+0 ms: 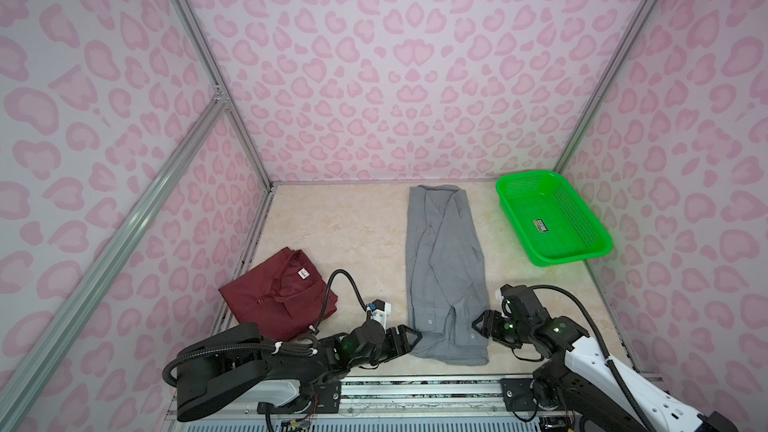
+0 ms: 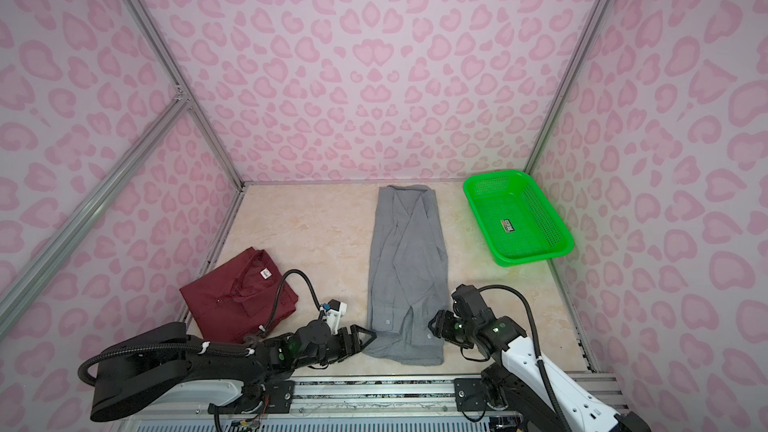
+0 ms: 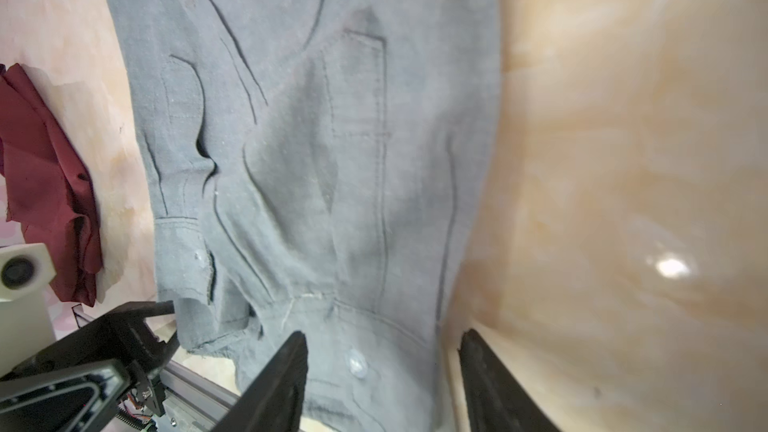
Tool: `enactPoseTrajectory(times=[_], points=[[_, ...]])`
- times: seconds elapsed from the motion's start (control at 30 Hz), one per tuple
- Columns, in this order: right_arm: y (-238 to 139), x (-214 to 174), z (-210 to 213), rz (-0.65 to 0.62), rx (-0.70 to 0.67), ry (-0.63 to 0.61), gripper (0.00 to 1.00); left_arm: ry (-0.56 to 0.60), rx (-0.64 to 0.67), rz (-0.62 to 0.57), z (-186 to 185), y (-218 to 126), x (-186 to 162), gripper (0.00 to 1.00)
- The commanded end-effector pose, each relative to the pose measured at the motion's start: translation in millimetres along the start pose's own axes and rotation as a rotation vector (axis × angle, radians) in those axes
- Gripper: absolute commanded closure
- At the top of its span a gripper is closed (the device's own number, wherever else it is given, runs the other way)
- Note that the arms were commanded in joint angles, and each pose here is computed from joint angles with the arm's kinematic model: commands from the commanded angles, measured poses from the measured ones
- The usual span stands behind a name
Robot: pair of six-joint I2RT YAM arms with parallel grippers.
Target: Fold and stack the long sleeve shirts
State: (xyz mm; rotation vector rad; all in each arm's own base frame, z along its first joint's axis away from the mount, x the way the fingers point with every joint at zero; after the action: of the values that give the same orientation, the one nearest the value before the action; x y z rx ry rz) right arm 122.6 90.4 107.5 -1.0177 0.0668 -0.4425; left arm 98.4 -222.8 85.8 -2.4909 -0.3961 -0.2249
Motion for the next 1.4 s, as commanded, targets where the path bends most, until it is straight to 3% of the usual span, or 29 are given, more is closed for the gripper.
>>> enactPoseTrajectory(times=[0.0,0.3,0.43,0.53,0.67,0.8,0.87,0.97,1.17,1.27,1.37], points=[[-5,-11,-16,0.009,-0.038,0.056,0.39,0.066,0.148,-0.013,15,-1,2,0.14],[5,-23,-28,0.039,-0.002,0.148,0.39,0.063,0.212,0.055,18,11,15,0.10],[8,-23,-30,0.027,0.010,0.180,0.47,0.079,0.196,0.104,6,29,16,0.13],[16,-27,-30,0.055,0.055,0.214,0.54,0.057,0.187,0.155,7,42,12,0.22],[16,-32,-30,0.047,0.060,0.195,0.54,0.027,0.215,0.189,19,46,1,0.33],[25,-39,-33,0.063,0.076,0.207,0.57,0.005,0.220,0.198,25,47,-9,0.52],[24,-39,-36,0.049,0.063,0.214,0.64,0.005,0.223,0.203,24,47,-11,0.61],[16,-36,-34,0.013,0.060,0.195,0.67,0.004,0.219,0.193,24,45,-11,0.70],[20,-40,-38,0.049,0.034,0.178,0.66,0.011,0.207,0.185,22,47,-10,0.72],[7,-36,-39,0.009,-0.033,0.135,0.58,0.014,0.200,0.184,19,48,-10,0.67],[3,-37,-43,0.016,-0.095,0.106,0.56,0.017,0.208,0.182,19,47,-10,0.61]])
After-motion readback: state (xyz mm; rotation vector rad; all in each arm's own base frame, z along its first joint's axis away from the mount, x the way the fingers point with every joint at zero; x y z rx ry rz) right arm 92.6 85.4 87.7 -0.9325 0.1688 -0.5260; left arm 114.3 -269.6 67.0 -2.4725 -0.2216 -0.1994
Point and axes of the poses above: each gripper's point midway between its finger pads, its own y axis out along the fingers, its own z axis along the line the jaws close on, x = y × z, the point moved 8 cm from there along -y, back along the fingers, and after that the axes turned 4 degrees about y, right-handed, at the moved point
